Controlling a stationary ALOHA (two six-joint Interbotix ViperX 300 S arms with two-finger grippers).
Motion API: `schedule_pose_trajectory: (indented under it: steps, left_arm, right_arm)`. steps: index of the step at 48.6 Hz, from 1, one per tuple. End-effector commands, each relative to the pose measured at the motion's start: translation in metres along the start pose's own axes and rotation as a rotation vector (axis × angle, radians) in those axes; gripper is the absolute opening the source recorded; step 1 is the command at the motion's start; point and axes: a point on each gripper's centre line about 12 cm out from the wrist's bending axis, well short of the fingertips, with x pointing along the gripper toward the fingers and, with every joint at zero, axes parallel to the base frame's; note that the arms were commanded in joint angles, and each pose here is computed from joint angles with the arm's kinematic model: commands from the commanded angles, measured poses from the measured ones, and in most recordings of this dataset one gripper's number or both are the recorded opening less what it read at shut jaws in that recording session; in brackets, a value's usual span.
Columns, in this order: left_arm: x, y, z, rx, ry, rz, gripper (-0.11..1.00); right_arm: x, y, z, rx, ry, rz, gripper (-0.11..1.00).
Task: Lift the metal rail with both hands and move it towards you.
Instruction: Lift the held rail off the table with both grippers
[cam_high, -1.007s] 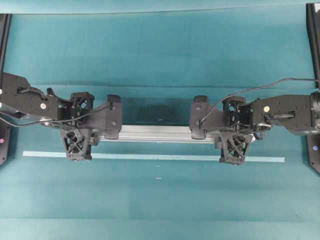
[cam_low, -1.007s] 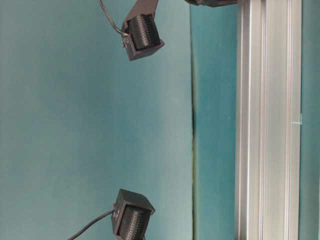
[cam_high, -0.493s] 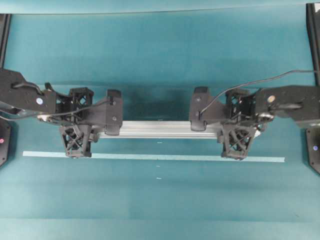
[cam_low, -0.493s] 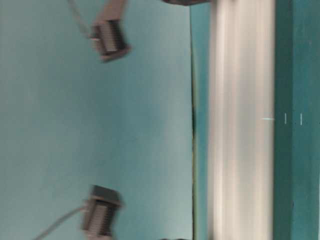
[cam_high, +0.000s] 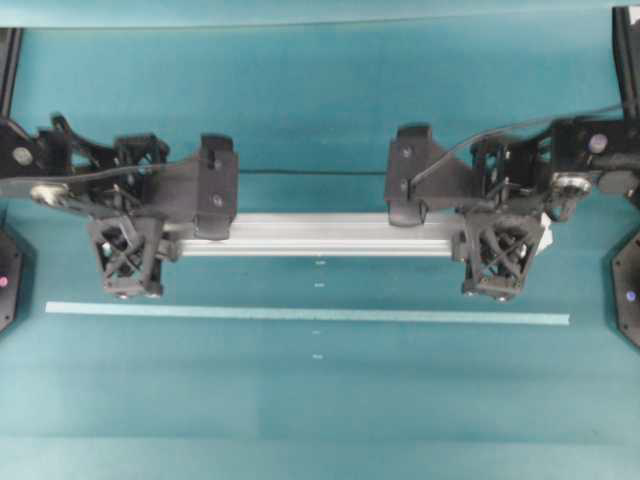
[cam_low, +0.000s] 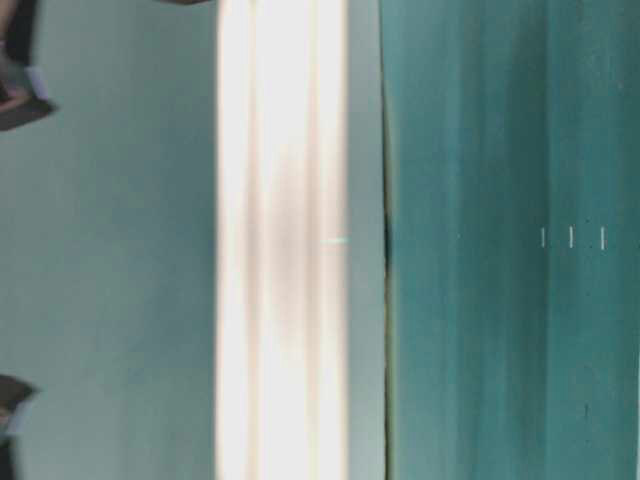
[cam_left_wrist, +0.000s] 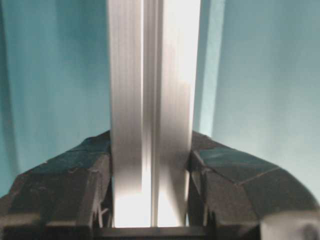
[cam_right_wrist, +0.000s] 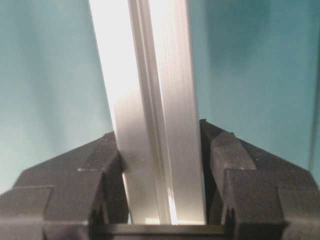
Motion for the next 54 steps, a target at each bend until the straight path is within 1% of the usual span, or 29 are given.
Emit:
schedule_pose_trajectory:
  steps: [1,6,14,19,24,27,32,42,54]
  left_arm:
    - [-0.037,-0.001,0.014,0.002,-0.071,0.002,0.28]
    - [-0.059,0.0,0.019,0.001,-0.071,0.003,0.28]
    - [-0.092,0.001,0.027,-0.001,-0.052,0.002,0.28]
    - [-0.109,-0.001,0.031,0.001,-0.051,-0.001,0.28]
    - [-0.123,-0.001,0.037,-0.02,-0.059,-0.002,0.28]
    - [-0.132,0.0,0.041,-0.046,-0.067,-0.002,0.28]
    - [-0.146,-0.002,0.048,-0.065,-0.075,-0.006,0.28]
    - [-0.164,-0.005,0.061,-0.064,-0.129,-0.012,0.28]
    - [-0.163,-0.005,0.063,-0.067,-0.126,-0.012,0.28]
  right_arm:
    - [-0.029,-0.001,0.015,0.042,-0.062,0.011,0.41]
    - [-0.05,0.002,0.021,0.046,-0.062,0.029,0.41]
    - [-0.078,0.006,0.024,0.046,-0.02,0.04,0.41]
    - [-0.1,0.008,0.026,0.07,-0.008,0.042,0.41]
    - [-0.12,0.009,0.029,0.091,-0.021,0.043,0.41]
    - [-0.13,0.01,0.03,0.088,-0.034,0.045,0.41]
    - [-0.139,0.014,0.031,0.079,-0.052,0.049,0.41]
    - [-0.149,0.021,0.035,0.065,-0.081,0.06,0.41]
    - [-0.151,0.021,0.034,0.064,-0.086,0.06,0.41]
